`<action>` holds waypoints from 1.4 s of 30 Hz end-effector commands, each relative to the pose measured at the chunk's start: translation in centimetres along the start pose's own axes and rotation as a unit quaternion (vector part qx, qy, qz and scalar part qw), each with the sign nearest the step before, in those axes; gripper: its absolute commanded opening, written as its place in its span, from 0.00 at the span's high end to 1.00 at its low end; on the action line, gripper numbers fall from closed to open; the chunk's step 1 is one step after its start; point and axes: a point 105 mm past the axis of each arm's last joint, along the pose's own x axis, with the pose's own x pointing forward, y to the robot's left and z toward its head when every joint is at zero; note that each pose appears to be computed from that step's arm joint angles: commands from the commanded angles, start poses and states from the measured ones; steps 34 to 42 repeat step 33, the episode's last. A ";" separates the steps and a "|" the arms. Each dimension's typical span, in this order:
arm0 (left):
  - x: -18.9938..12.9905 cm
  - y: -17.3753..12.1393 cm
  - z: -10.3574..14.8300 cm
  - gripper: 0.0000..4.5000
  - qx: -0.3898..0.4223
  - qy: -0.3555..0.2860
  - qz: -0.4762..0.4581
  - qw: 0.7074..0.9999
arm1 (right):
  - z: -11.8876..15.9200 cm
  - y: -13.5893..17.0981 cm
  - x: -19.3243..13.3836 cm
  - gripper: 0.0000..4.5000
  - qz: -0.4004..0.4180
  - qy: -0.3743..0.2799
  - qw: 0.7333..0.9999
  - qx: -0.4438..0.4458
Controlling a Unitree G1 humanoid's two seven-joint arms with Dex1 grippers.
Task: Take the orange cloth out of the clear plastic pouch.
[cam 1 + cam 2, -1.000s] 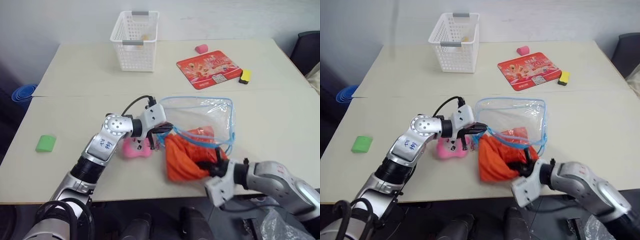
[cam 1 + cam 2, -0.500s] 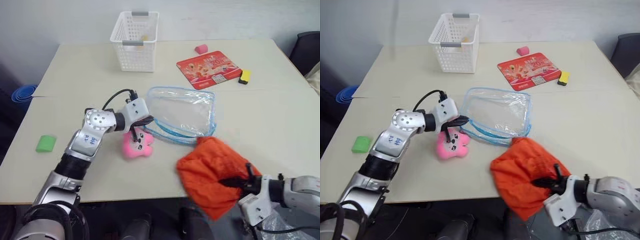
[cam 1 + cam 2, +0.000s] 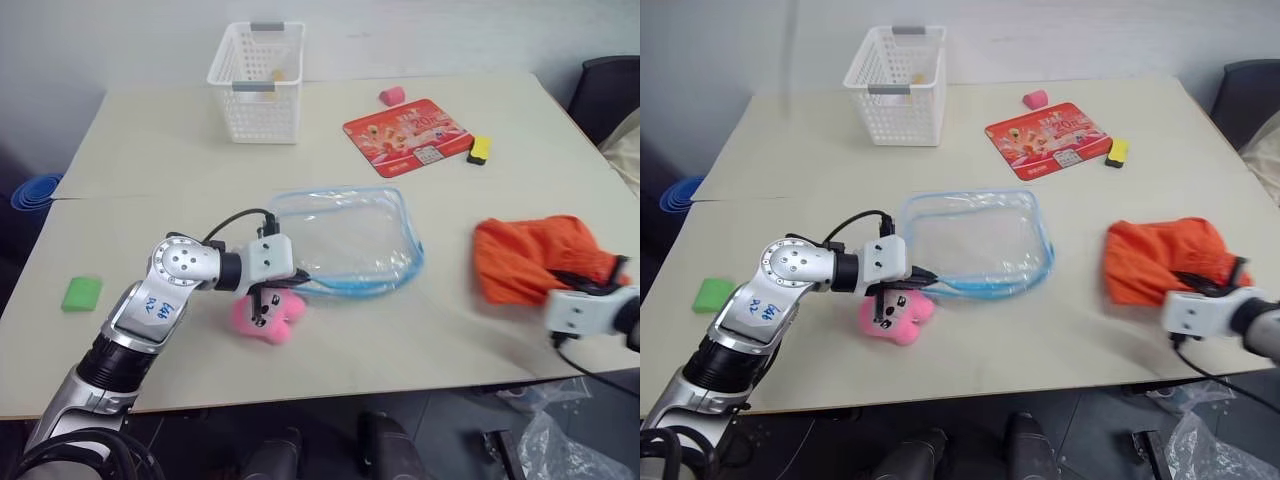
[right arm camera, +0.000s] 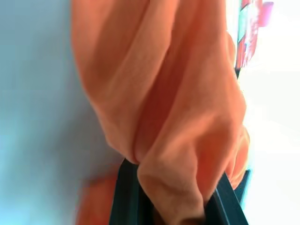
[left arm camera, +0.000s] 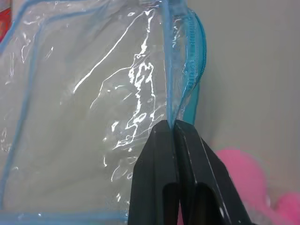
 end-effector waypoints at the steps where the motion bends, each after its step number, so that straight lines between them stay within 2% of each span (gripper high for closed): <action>1: -0.3 -0.5 1.1 1.00 0.024 -0.012 -0.024 0.999 | 1.6 -1.8 1.4 0.99 -0.033 -0.018 0.999 -0.009; 7: -0.7 -0.4 0.4 1.00 0.038 0.012 -0.027 0.999 | 1.4 -2.3 2.2 0.99 -0.033 -0.010 0.999 -0.001; 8: -0.8 -0.3 0.4 1.00 0.032 0.012 -0.022 0.999 | 1.4 -2.4 2.0 0.83 -0.033 -0.012 0.999 0.007; 11: -0.8 -0.2 0.4 0.84 0.007 0.000 -0.014 1.000 | 1.7 -2.7 1.1 0.62 -0.029 -0.022 0.999 0.031; 14: -1.3 0.1 1.0 0.63 -0.027 -0.024 -0.001 0.999 | 2.1 -2.3 -0.4 0.39 -0.009 -0.030 0.998 0.059; 17: -2.3 0.1 1.7 0.42 -0.072 -0.056 -0.002 0.996 | 2.2 -2.4 -2.2 0.15 -0.006 -0.031 0.990 0.135; 19: -3.9 0.8 2.4 0.27 -0.120 -0.097 0.016 0.988 | 1.9 -2.9 -4.2 0.00 -0.007 -0.031 0.970 0.241; 21: -5.6 1.5 2.6 0.16 -0.154 -0.119 0.031 0.980 | 1.5 -3.2 -6.1 0.00 -0.003 -0.032 0.942 0.334; 23: -8.0 1.8 1.7 0.02 -0.172 -0.115 0.033 0.978 | 0.5 -3.1 -8.4 0.00 0.007 -0.027 0.899 0.436; 26: -11.6 2.0 -1.0 0.02 -0.172 -0.068 0.042 0.982 | -1.5 -2.6 -11.8 0.00 0.015 -0.009 0.840 0.542; 29: -14.7 2.8 -2.9 0.02 -0.179 -0.035 0.056 0.982 | -2.9 -2.7 -13.9 0.00 -0.005 -0.001 0.805 0.593; 33: -16.2 4.4 -3.7 0.02 -0.153 -0.013 0.081 0.985 | -3.8 -2.8 -14.3 0.00 -0.027 0.006 0.792 0.610; 42: -16.2 4.4 -3.7 0.02 -0.153 -0.013 0.081 0.985 | -3.8 -2.8 -14.3 0.00 -0.027 0.006 0.792 0.610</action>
